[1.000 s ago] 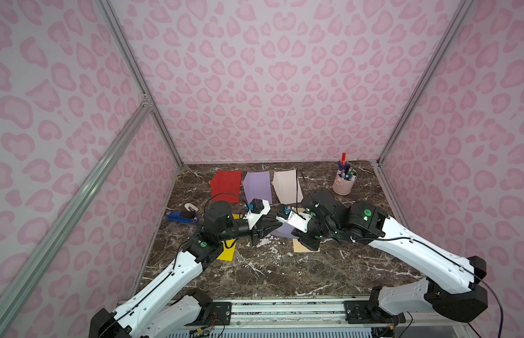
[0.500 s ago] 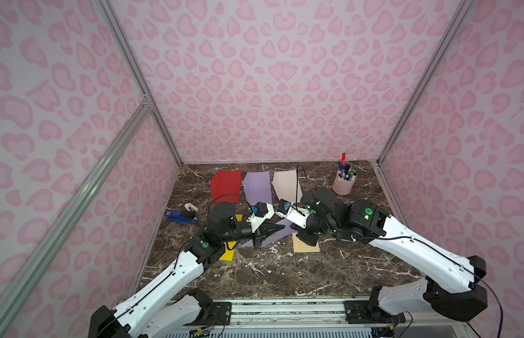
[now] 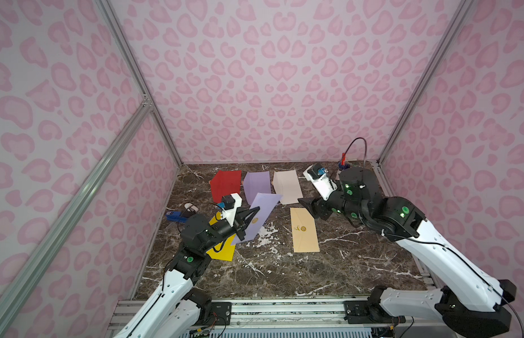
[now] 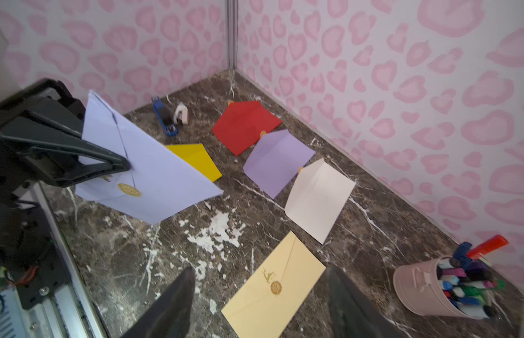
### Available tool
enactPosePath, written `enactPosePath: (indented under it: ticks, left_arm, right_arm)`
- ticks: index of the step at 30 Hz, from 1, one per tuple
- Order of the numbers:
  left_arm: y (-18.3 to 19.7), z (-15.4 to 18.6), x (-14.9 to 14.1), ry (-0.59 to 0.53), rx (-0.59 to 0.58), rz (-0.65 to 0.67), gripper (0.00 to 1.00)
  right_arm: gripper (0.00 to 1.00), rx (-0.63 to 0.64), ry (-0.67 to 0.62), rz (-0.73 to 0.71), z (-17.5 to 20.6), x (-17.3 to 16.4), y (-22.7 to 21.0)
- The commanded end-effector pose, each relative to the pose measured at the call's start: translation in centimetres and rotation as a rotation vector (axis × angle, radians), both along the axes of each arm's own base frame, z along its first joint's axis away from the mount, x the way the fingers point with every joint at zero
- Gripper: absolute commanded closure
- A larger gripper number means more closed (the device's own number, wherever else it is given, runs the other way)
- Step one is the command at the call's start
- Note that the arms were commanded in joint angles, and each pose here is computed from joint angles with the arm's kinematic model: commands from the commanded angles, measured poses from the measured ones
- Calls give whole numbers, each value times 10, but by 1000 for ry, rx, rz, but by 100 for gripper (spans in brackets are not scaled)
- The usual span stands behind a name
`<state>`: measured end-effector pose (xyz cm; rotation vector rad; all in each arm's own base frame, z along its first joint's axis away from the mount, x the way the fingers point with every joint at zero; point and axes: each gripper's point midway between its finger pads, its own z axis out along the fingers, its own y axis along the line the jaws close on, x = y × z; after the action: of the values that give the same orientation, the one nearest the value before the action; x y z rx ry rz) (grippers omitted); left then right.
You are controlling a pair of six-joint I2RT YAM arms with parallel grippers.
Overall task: Open the envelope
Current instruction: Pick up the envelope from the envelope.
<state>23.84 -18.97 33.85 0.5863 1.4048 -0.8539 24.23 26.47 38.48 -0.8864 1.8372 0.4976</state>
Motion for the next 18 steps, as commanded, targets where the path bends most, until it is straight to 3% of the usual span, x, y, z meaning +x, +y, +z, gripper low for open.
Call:
enactPosePath:
  ticks: [1, 5, 9, 18]
  left_arm:
    - [16, 46, -12, -70, -180, -14, 95]
    - [19, 67, -23, -100, -237, -74, 95]
    - [13, 81, -29, -106, -270, -150, 95]
    - [7, 85, -29, -68, -338, -238, 95]
  right_arm:
    - [29, 312, 25, 221, 31, -19, 25]
    - [30, 447, 79, 432, 25, -39, 49]
    - [30, 490, 100, 596, 20, -54, 70]
    - [31, 497, 73, 704, 20, -54, 91]
